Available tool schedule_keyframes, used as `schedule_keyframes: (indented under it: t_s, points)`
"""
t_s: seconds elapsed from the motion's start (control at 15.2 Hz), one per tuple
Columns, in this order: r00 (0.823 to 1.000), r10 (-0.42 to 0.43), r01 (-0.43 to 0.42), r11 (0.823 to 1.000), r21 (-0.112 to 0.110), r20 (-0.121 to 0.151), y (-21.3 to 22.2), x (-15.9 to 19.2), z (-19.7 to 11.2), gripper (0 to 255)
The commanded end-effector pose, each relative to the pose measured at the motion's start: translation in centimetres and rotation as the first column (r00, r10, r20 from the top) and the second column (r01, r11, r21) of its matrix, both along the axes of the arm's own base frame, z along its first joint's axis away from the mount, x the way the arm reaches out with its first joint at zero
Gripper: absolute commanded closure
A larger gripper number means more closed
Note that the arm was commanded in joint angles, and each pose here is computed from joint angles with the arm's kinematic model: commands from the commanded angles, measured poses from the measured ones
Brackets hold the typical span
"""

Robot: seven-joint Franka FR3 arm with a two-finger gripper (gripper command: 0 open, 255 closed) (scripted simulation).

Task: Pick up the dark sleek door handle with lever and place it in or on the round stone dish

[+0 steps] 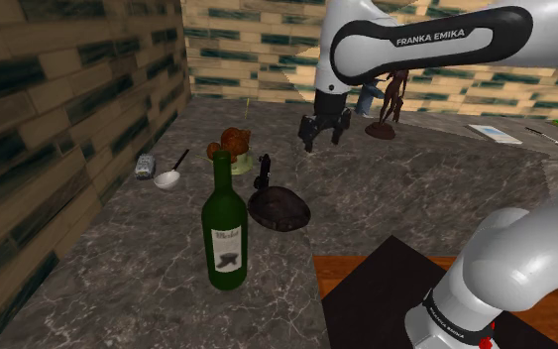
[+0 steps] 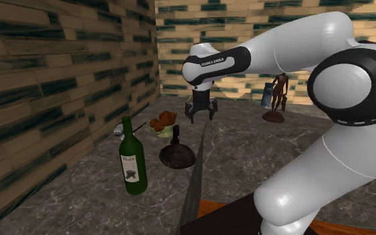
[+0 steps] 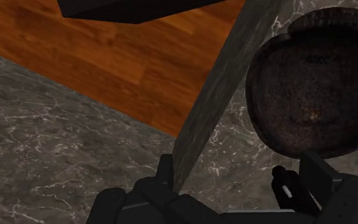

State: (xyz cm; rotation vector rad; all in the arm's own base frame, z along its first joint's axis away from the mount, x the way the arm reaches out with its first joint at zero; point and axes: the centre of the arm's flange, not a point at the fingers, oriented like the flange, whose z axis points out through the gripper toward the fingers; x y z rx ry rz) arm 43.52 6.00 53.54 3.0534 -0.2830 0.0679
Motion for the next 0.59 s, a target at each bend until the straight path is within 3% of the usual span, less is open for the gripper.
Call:
schedule_keyframes:
  t_s: [0.0,0.53]
  points:
    - [1.0,-0.014,0.014,1.0,0.007,0.003,1.4,2.1,-1.0,0]
    - [0.998,-0.066,0.066,0.997,0.032,0.012,5.3,10.9,-4.9,0]
